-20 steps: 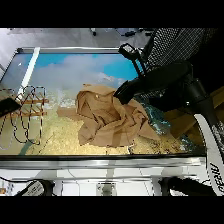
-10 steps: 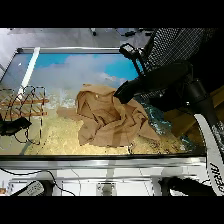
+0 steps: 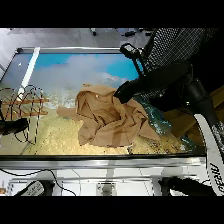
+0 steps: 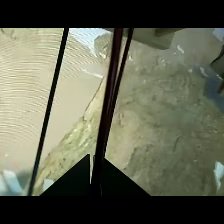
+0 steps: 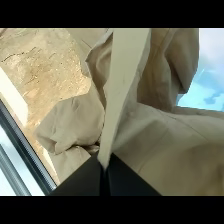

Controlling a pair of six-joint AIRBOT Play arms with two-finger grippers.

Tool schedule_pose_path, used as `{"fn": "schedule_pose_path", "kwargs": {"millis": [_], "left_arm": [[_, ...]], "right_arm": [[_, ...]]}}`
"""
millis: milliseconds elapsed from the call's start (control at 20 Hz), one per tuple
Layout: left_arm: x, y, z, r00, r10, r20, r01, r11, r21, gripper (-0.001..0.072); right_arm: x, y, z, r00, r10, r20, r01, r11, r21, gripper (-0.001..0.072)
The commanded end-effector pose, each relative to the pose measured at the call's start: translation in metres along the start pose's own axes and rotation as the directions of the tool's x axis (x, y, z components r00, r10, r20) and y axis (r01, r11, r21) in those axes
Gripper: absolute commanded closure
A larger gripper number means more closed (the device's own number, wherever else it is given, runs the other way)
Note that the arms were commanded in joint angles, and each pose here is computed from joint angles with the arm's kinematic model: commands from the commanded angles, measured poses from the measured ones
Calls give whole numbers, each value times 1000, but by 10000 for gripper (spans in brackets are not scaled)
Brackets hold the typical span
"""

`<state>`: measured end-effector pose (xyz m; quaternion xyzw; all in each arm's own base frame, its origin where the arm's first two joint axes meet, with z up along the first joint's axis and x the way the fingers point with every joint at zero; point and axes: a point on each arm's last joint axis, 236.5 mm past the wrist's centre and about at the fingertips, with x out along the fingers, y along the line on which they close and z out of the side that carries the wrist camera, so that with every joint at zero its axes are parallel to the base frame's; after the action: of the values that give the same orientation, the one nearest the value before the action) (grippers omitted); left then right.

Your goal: Fold the clothes and pants, and hang the long-sleeved shirts on hangers.

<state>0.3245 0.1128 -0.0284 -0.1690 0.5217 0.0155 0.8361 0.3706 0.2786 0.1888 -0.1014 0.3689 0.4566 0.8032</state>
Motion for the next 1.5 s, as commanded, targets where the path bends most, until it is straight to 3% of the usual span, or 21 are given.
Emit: {"fn": "schedule_pose_path", "kwargs": {"millis": [0,300,450,550,700,850,1000,1250,1350,1450], "left_arm": [[-53,-29,4,997,-10,83,8,1000,20,681],[-171,-101,-22,950,-30,311,-41,975,220,684],[-198,-183,-65,919,-295,261,121,843,525,684],[-202,-212,-97,906,-400,138,234,745,625,684],[-195,-220,-118,902,-431,4,323,681,657,684],[-177,-227,-131,864,-468,-187,457,570,683,685],[-148,-227,-138,802,-462,-379,591,525,612,684],[-108,-247,-138,738,-467,-488,666,385,638,684],[-89,-258,-128,756,-468,-458,638,369,676,684],[-70,-265,-110,787,-475,-393,590,394,705,684]], "right_arm": [[-1,-12,1,999,-52,2,52,998,39,684],[-14,-51,3,989,-142,40,138,986,95,684],[-19,-62,4,985,-163,52,156,981,111,684],[-19,-62,5,985,-164,56,157,981,110,684],[-19,-61,5,985,-161,55,154,982,111,684],[-18,-54,9,989,-130,75,120,985,125,684],[-18,-53,15,987,-130,99,121,989,89,684],[-10,-32,7,996,-74,52,71,996,54,684],[-1,-6,9,999,-28,35,28,1000,2,684],[9,19,11,1000,14,25,-13,999,-50,684]]}}
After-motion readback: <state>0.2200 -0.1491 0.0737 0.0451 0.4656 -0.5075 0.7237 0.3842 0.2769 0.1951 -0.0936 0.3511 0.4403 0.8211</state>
